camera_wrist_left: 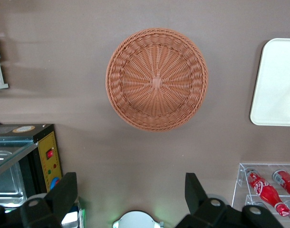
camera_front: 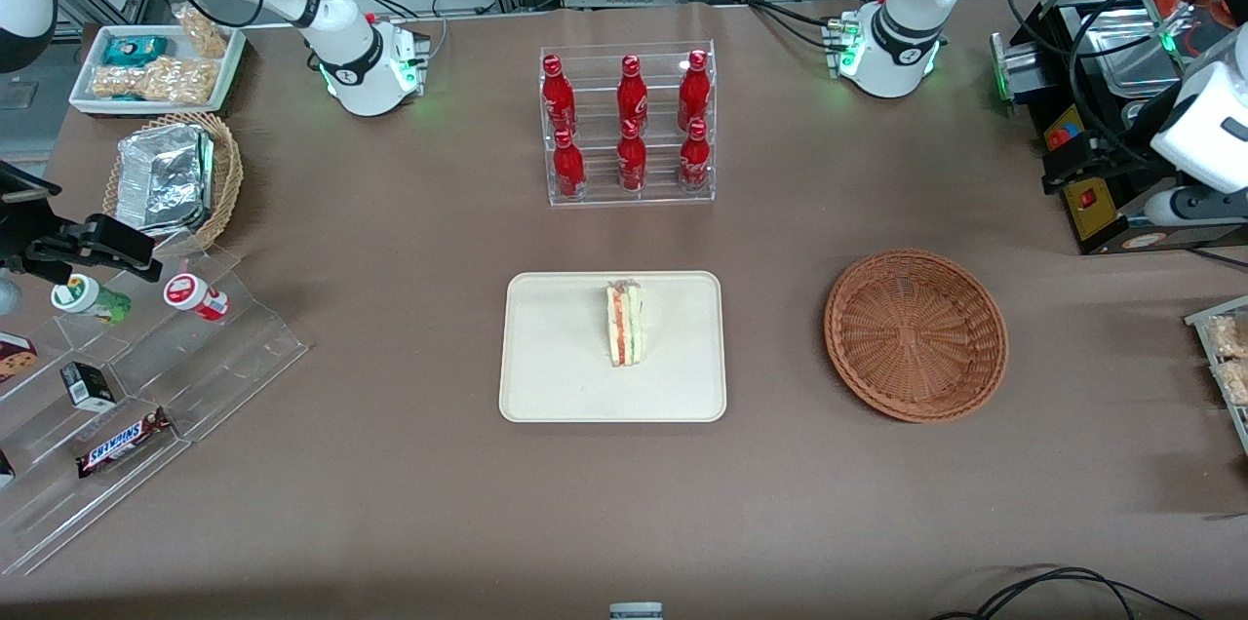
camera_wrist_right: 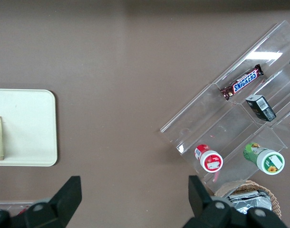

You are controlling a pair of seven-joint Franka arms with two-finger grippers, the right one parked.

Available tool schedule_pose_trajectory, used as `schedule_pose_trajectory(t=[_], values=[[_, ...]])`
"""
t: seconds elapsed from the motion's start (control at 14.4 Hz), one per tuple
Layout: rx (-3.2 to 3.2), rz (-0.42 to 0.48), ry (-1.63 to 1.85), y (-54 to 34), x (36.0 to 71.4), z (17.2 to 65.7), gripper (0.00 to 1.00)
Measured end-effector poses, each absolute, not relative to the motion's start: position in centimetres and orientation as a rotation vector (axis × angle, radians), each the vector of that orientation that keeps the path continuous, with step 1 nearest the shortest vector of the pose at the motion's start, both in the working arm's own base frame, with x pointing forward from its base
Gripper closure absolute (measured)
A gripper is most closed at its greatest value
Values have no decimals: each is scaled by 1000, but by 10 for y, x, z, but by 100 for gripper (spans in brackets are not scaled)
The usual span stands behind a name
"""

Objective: Place sandwich from basket to tray

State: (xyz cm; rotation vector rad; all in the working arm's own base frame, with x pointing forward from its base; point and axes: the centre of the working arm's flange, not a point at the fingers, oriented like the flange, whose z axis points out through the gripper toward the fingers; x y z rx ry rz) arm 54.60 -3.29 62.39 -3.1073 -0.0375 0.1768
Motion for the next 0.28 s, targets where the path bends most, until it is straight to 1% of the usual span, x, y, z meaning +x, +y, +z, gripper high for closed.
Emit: schedule_pose_trajectory(t=[0.28], values=[[-3107, 156, -38, -33, 544, 629, 0]])
